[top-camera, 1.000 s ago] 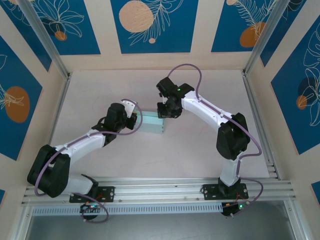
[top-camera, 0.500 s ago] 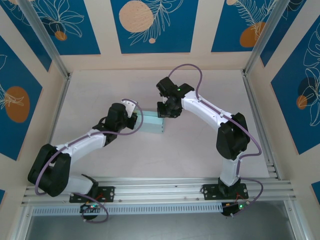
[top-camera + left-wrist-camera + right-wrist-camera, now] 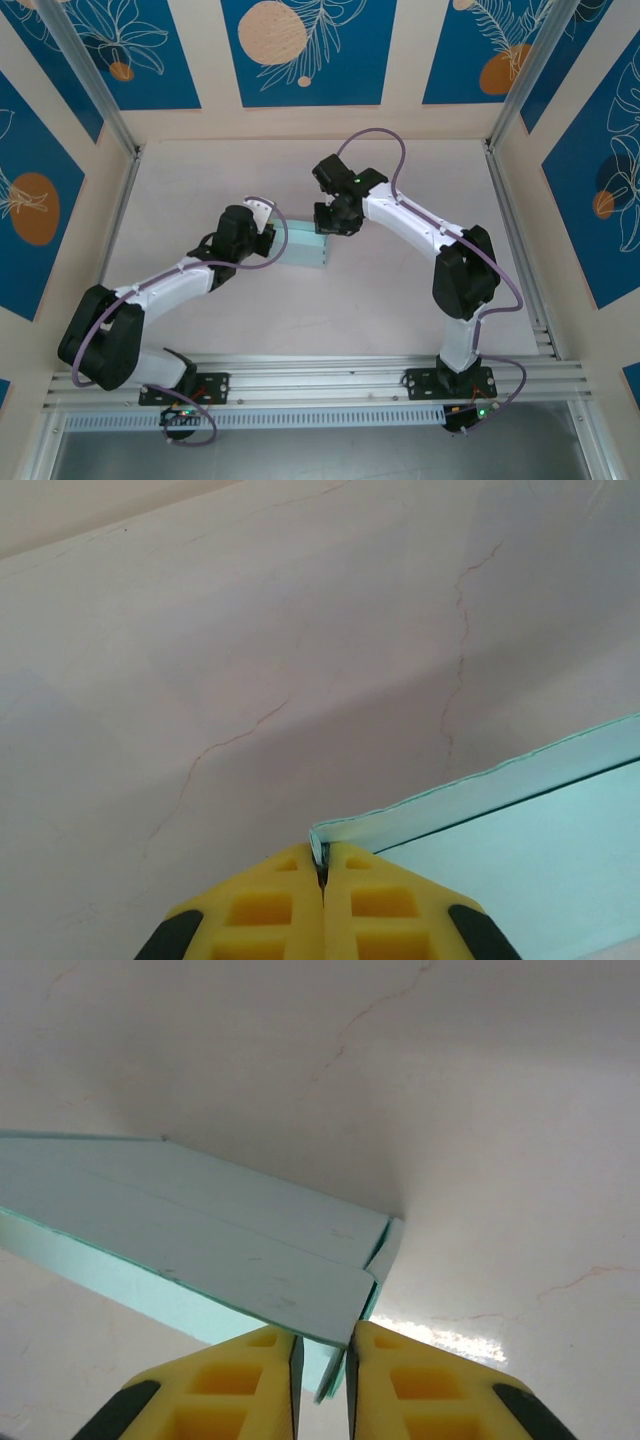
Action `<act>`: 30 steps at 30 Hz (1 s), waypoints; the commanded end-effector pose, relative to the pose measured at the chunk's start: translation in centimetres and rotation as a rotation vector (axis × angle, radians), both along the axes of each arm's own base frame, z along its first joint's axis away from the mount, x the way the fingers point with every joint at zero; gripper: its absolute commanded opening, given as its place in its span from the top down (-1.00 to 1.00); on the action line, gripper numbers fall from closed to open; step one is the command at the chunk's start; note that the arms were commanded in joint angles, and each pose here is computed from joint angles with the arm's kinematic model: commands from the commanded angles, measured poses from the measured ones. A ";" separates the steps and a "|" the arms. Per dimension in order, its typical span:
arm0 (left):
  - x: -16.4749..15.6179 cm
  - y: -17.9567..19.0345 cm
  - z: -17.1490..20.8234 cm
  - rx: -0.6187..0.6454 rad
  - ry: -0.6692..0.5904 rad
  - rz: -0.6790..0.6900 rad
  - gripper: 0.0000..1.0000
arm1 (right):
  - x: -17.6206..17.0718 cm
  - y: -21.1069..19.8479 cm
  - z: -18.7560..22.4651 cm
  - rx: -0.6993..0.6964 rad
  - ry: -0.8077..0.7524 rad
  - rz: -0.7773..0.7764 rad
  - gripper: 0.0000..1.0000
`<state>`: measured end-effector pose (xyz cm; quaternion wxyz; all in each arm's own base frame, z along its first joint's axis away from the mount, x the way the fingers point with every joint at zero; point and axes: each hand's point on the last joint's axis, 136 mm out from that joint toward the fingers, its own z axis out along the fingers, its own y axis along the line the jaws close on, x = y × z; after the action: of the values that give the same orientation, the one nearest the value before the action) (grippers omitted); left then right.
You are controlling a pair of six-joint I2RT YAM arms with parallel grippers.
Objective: Fold the paper box
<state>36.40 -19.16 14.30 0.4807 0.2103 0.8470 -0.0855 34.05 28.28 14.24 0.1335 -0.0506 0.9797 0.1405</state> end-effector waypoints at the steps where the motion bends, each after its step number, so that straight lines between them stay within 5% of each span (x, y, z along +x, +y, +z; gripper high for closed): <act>1: -1.9 -4.8 1.1 -0.086 0.022 -0.172 1.00 | -0.6 4.6 0.2 0.101 -0.068 0.117 0.65; 10: -1.8 -4.9 1.9 -0.196 0.127 -0.081 1.00 | -1.5 3.7 -1.9 0.042 -0.067 0.114 0.83; 20: -2.1 -5.8 3.3 -0.367 0.206 -0.041 0.74 | -0.8 2.9 -0.2 -0.057 -0.187 0.120 0.88; 30: -1.6 -3.6 3.8 -0.337 0.221 0.033 0.85 | -0.8 3.3 1.4 -0.158 -0.302 0.168 0.88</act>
<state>35.04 -19.51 13.62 0.3964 0.0726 0.9009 -0.1615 33.27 27.41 12.34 0.2114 -0.1207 0.9699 0.0099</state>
